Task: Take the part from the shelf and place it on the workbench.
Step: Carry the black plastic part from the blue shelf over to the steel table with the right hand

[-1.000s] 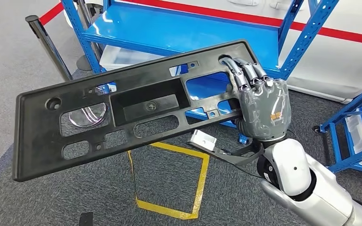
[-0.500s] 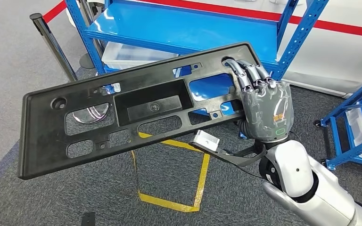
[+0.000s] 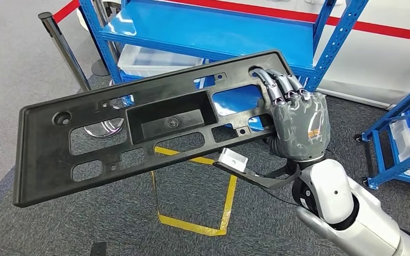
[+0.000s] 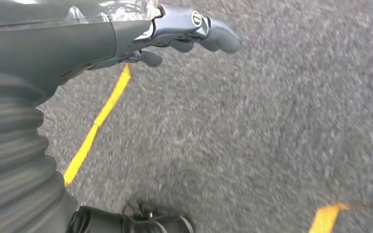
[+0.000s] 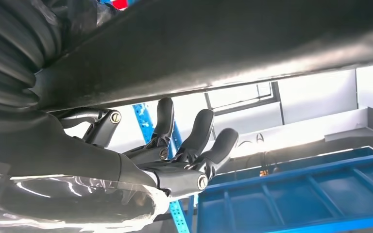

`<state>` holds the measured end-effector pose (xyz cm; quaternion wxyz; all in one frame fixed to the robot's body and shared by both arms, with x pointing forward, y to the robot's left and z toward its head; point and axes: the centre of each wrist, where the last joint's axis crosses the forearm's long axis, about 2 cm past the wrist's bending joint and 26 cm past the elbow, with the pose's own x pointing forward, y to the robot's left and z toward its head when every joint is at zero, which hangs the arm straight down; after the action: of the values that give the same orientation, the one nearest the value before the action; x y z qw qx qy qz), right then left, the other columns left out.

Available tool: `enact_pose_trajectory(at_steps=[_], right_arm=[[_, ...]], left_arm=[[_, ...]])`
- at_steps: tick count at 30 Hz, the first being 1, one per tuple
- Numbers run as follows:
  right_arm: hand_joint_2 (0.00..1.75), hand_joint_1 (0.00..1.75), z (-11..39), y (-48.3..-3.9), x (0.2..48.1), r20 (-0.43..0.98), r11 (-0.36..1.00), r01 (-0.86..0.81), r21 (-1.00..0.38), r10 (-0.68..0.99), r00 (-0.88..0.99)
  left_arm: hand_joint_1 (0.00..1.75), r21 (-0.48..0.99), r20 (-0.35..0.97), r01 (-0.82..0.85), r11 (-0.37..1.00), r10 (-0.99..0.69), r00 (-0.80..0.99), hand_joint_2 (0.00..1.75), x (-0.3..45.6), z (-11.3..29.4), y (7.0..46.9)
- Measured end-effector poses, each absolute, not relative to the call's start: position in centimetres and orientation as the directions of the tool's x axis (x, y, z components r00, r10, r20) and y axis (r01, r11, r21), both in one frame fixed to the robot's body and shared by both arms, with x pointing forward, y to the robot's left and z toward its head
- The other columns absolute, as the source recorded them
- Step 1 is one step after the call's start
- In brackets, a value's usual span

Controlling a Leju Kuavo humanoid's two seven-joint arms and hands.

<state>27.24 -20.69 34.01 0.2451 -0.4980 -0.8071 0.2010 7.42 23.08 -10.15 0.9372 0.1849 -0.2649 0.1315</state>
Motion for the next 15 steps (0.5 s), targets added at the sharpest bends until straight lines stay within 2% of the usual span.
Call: enact_pose_trajectory(at_steps=[15], right_arm=[[1.75,1.75,34.09,-20.80,27.28,0.199,0.421,0.689,-0.590,0.903,-0.381]], left_arm=[[0.00,0.280,0.547,-0.335,0.900,0.138,0.826,1.75,7.52,-10.14,23.09]])
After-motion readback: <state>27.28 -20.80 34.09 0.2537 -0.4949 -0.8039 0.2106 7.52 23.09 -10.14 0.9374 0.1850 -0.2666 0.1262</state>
